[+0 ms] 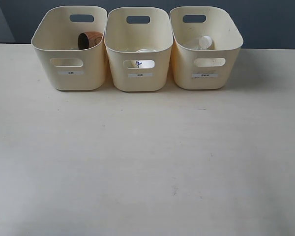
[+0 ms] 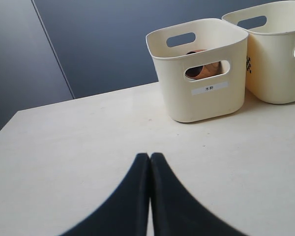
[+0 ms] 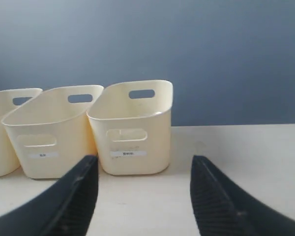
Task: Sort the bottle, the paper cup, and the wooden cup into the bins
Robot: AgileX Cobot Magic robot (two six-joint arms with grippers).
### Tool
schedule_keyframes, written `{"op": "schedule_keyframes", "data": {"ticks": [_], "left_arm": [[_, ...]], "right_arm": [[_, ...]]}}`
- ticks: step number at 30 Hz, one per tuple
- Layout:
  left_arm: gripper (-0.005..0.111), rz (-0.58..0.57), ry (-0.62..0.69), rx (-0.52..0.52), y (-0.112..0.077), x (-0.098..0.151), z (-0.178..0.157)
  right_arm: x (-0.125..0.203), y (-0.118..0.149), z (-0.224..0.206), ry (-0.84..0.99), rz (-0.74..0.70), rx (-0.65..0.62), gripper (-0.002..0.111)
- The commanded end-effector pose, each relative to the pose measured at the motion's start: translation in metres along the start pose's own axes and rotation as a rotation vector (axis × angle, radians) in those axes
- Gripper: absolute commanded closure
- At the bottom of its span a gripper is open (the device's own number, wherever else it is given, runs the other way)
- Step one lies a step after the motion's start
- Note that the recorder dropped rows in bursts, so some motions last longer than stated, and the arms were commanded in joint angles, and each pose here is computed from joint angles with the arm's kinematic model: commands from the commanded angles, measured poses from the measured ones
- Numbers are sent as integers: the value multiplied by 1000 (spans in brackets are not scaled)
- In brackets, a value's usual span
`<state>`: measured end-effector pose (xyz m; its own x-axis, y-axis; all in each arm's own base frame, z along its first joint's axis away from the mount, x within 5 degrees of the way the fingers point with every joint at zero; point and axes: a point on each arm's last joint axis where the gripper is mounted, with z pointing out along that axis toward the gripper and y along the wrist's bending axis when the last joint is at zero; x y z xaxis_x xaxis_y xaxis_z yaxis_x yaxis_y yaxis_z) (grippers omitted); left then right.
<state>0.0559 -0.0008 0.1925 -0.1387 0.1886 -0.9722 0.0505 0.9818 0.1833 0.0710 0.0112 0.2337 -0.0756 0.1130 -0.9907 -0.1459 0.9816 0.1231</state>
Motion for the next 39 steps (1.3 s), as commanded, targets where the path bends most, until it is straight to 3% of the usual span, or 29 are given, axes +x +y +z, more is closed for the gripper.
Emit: {"op": "schedule_keyframes", "data": {"ticks": [1, 6, 18, 34, 39], "left_arm": [[107, -1, -10, 2, 0, 0, 0], [107, -1, -10, 2, 0, 0, 0], [107, -1, -10, 2, 0, 0, 0], [107, -1, -8, 2, 0, 0, 0], [107, -1, -10, 2, 0, 0, 0]], "right_arm": [[17, -8, 2, 26, 29, 89, 54], [35, -17, 1, 58, 101, 190, 54], [36, -27, -1, 52, 203, 329, 54], [37, -27, -2, 58, 194, 336, 54], [39, -28, -2, 105, 61, 341, 54]]}}
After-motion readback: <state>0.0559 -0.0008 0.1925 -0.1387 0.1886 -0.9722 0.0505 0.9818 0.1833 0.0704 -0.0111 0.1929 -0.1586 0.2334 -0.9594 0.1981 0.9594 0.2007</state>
